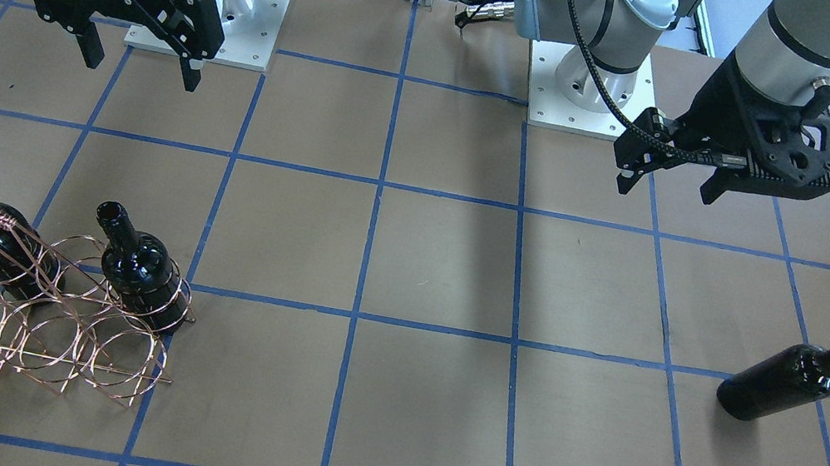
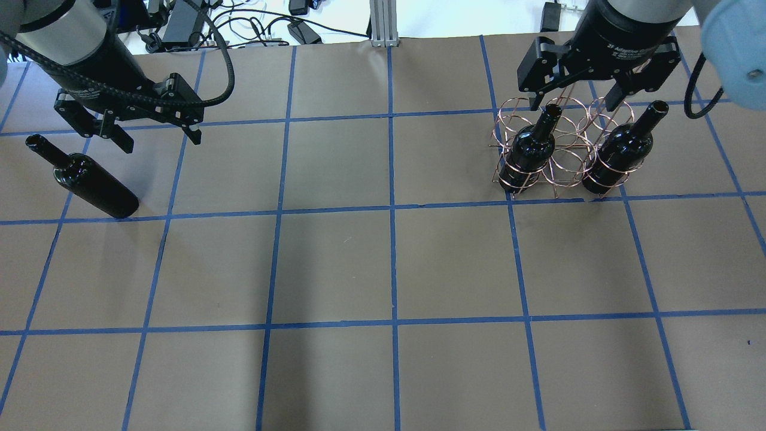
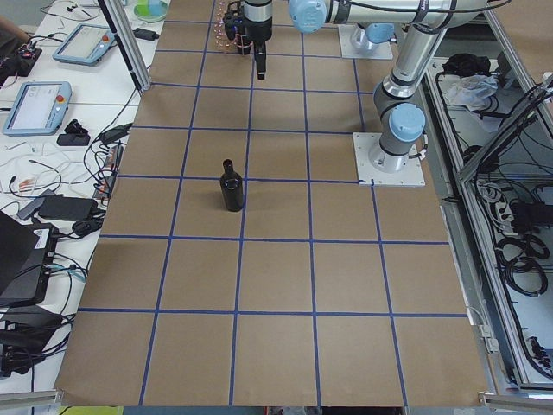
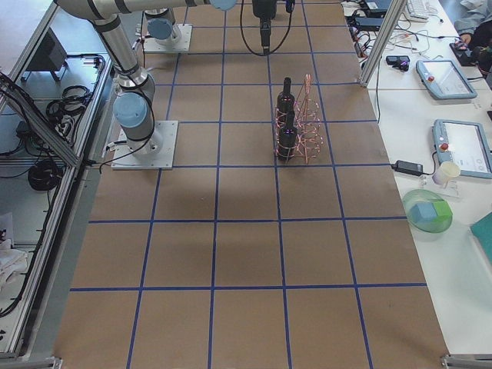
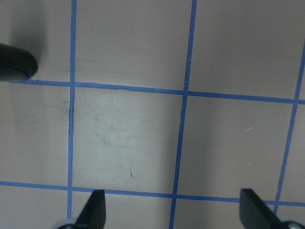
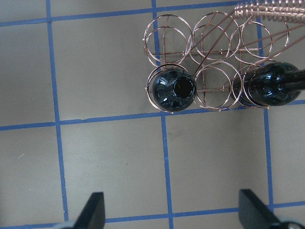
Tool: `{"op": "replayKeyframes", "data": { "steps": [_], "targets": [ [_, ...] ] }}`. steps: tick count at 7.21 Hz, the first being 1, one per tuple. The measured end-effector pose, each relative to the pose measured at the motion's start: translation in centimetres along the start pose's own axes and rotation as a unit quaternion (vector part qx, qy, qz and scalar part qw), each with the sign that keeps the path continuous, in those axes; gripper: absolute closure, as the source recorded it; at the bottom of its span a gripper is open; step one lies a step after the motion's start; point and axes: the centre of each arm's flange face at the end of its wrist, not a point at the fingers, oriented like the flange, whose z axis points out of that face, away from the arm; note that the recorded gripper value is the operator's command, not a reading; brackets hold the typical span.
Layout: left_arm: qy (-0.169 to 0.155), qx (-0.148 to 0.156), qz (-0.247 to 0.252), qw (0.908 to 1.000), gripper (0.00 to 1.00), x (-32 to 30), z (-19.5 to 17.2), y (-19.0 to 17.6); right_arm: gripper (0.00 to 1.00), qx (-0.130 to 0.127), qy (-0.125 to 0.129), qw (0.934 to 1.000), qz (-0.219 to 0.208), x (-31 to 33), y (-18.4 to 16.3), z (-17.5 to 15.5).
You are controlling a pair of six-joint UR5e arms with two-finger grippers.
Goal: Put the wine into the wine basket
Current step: 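Move the left gripper over the neck of the lying dark bottle, then lower the left gripper and close it on the bottle neck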
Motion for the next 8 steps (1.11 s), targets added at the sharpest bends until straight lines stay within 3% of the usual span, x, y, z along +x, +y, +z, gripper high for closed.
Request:
{"op": "replayKeyframes", "data": {
  "steps": [3, 6, 8],
  "targets": [
    [0.0, 0.007, 0.012, 0.9999, 0.0, -3.5, -0.6, -1.1, 0.0, -0.007, 0.002, 1.0, 0.006, 0.3, 0.1, 0.4],
    [0.0, 0.009, 0.02, 0.9998, 0.0, -14.8, -0.2, -3.0, 0.0, -0.022, 0.002, 0.9997, 0.007, 0.3, 0.6, 1.9],
    [-0.01, 0.018, 0.051, 0.9985, 0.0, -20.7, 0.9, -4.2, 0.0, -0.023, 0.002, 0.9997, 0.006, 0.3, 0.6, 2.0]
  ]
}}
